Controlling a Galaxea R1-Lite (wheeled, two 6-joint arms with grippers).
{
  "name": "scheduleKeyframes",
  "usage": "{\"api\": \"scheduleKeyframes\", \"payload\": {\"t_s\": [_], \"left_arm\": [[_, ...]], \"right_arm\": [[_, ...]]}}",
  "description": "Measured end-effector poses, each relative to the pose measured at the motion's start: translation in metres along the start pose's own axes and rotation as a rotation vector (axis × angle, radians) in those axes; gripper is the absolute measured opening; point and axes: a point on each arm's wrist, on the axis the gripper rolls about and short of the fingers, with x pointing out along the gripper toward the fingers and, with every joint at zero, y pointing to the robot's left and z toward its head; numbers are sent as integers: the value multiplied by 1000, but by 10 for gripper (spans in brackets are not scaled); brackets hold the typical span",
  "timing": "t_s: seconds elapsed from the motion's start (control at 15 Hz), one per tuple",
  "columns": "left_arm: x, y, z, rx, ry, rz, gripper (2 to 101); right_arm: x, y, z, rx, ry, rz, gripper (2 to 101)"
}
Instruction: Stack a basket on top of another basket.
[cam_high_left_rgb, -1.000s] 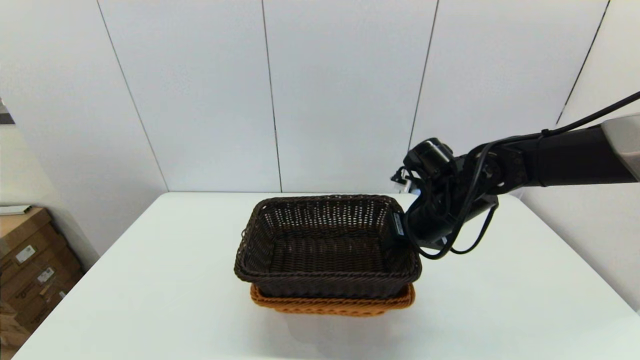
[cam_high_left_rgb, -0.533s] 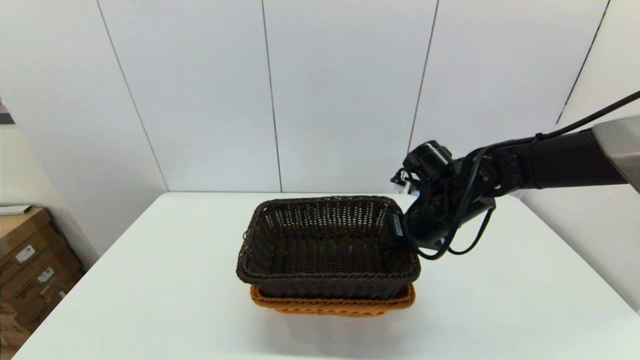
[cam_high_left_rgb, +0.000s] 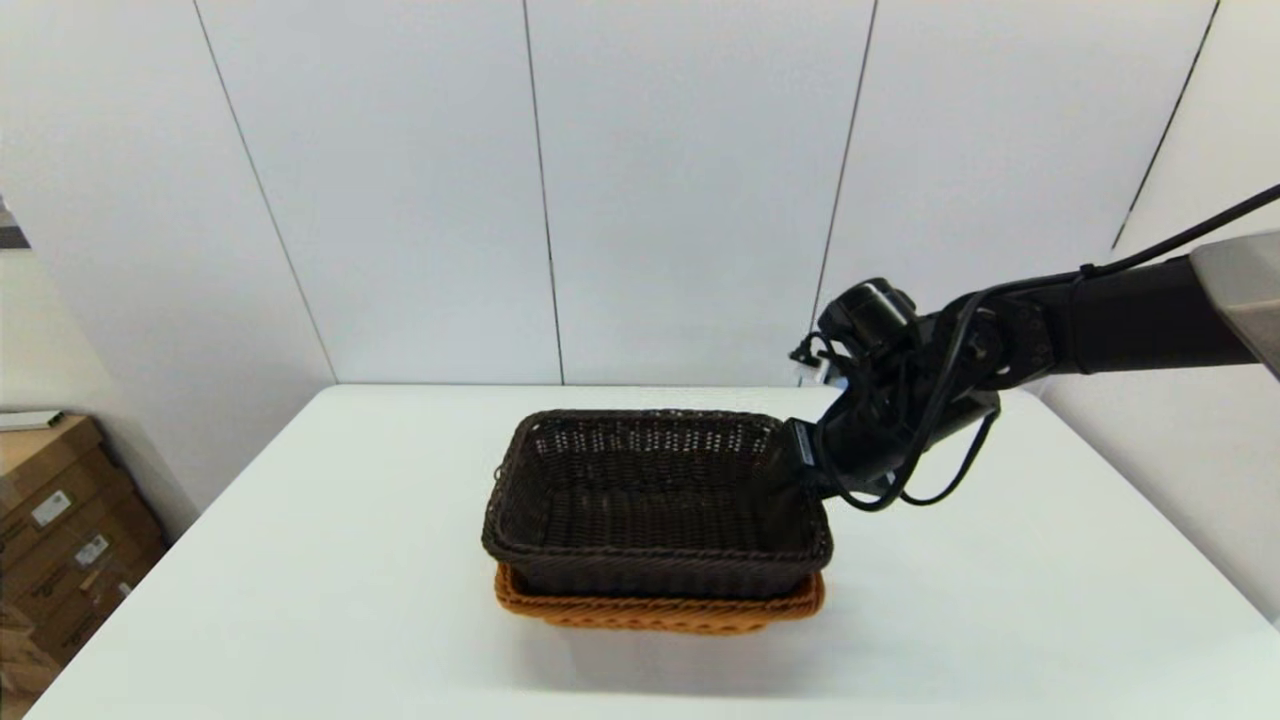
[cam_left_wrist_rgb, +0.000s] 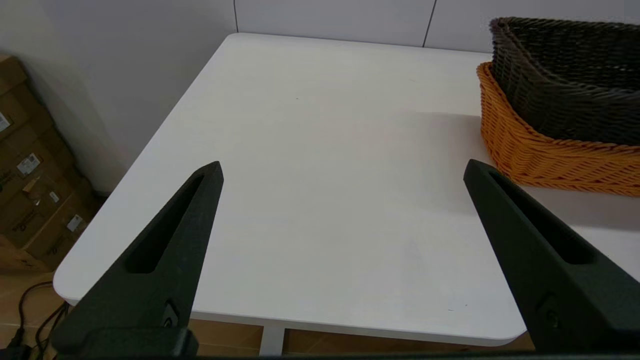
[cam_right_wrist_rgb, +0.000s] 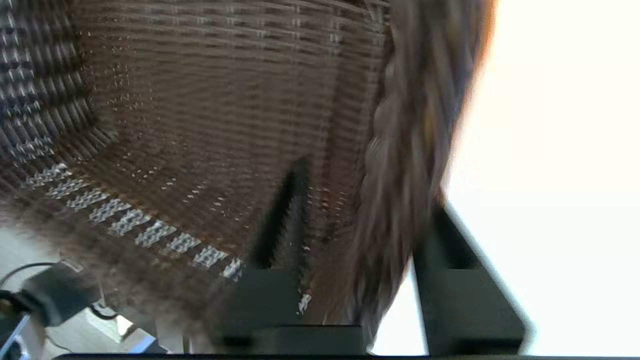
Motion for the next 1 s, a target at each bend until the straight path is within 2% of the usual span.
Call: {"api": "scheduleKeyframes", "payload": {"t_s": [0.2,0.4,0.67,0.8,1.0], "left_arm": [[0,0,0,0,0,0,978],[0,0,0,-1,0,0,978],[0,0,0,0,0,0,978],[0,0,0,0,0,0,978],[0,0,0,0,0,0,978]], "right_arm": [[-1,-2,1,4,-3,-2,606],[-13,-5,5,12,-39,1,727],[-70,-1,6,3,-174,17,828],[-105,5,-9,-8,-243,-1,861],[-151,10,-51,-21,-343,-77,898]]}}
